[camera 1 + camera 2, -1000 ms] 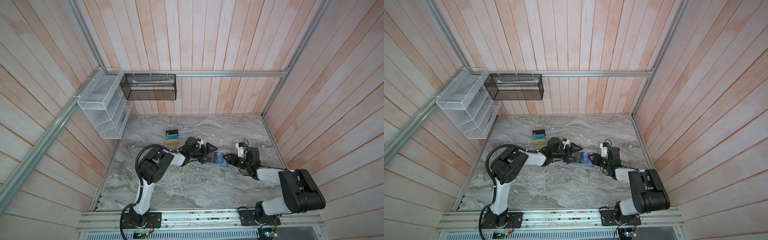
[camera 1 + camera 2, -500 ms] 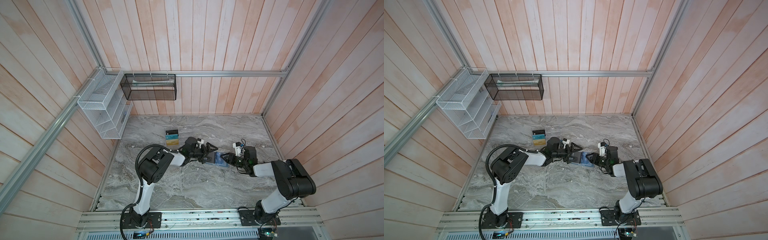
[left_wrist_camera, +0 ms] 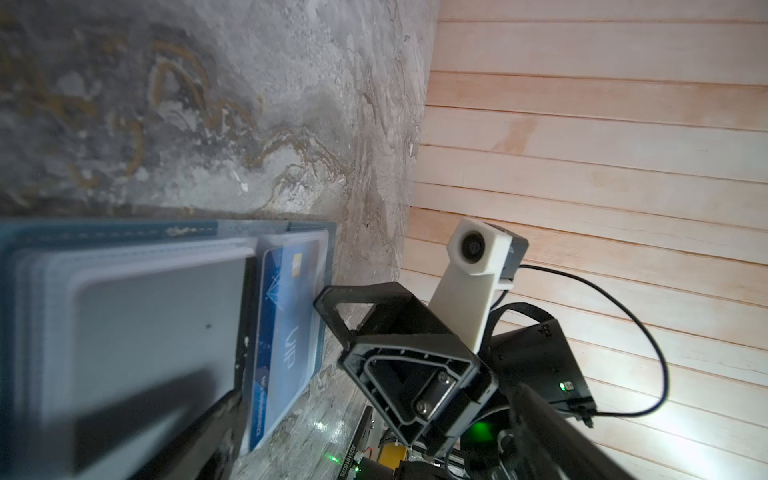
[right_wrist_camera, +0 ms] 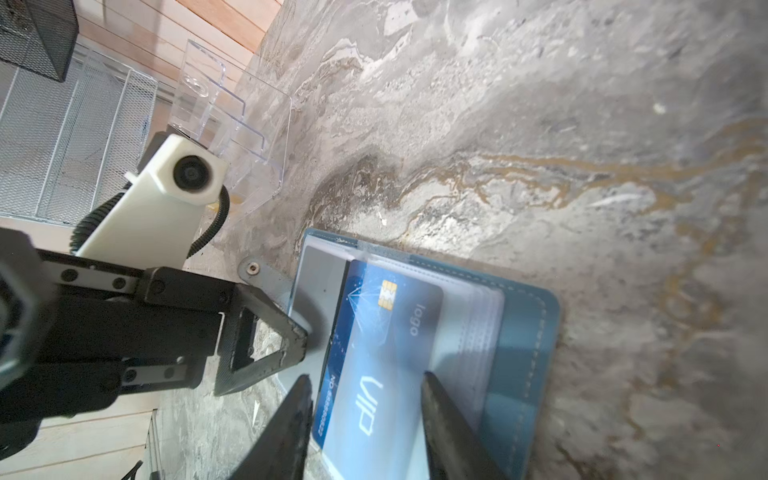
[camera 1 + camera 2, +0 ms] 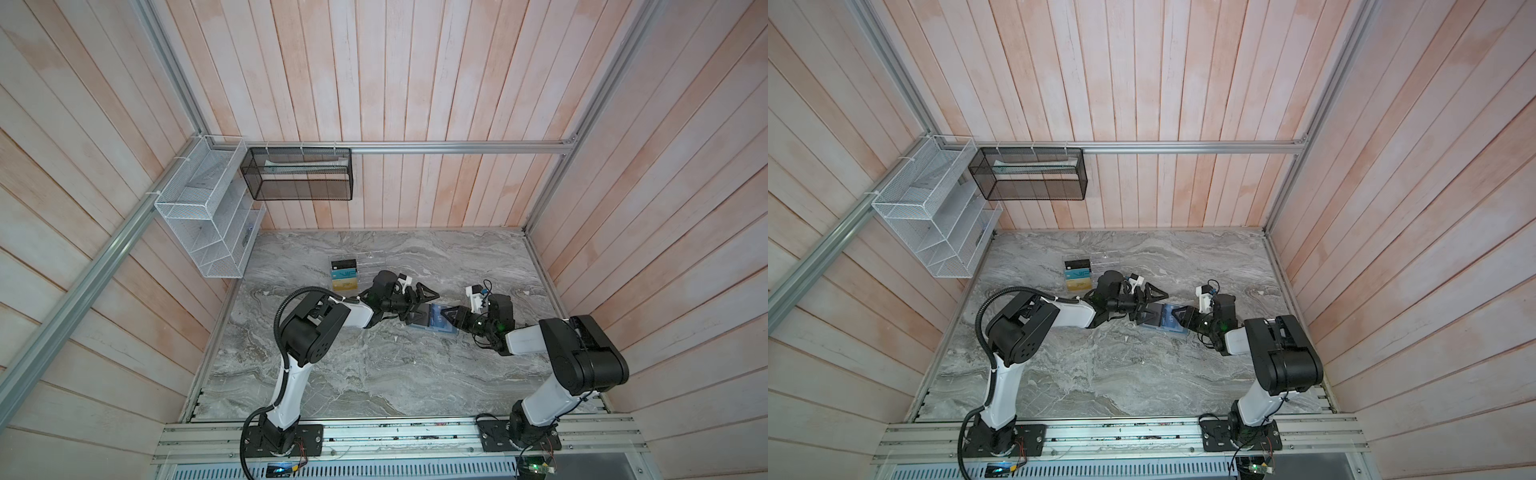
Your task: Take the credit cards out of the card holder
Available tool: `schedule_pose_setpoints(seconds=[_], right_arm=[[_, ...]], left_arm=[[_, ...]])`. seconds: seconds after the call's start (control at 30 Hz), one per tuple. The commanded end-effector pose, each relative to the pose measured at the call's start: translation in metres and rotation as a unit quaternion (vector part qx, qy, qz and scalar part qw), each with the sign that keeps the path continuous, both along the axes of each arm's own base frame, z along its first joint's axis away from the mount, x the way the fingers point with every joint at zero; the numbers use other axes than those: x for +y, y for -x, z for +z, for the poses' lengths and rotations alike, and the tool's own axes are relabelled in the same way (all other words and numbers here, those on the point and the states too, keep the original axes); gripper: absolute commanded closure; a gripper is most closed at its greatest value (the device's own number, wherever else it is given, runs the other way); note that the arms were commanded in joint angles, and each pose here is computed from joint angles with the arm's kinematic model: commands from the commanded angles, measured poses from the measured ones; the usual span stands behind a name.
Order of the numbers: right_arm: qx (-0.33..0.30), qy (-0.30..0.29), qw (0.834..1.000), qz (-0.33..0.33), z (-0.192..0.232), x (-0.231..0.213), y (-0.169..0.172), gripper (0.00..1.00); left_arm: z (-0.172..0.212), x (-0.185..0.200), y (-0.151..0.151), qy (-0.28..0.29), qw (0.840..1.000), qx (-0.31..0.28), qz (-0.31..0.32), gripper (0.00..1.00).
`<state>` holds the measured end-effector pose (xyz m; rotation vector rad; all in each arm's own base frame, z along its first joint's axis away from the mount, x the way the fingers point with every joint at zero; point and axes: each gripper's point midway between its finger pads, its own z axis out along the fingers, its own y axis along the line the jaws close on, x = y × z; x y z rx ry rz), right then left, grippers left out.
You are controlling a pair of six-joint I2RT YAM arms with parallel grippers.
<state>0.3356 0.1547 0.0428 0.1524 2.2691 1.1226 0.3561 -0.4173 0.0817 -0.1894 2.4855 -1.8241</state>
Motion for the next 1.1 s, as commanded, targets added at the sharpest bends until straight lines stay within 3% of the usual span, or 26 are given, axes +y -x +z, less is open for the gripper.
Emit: schedule_pose_setpoints(seconds=[0.0, 0.4, 1.07], right_arm=[[0.051, 0.011, 0.999, -0.007, -0.027, -0.005, 0.016, 0.56], [0.050, 0.010, 0.999, -0.005, -0.027, -0.004, 0.015, 0.57], [0.047, 0.006, 0.999, -0.004, -0.026, -0.004, 0.015, 0.58]], left_arm=[[-0.019, 0.001, -0.001, -0.029, 0.999, -0.007, -0.017, 0.02], [-0.048, 0.008, 0.008, -0.094, 0.994, -0.028, -0.049, 0.08], [-0.055, -0.001, 0.027, -0.078, 0.994, -0.018, -0.077, 0.23]])
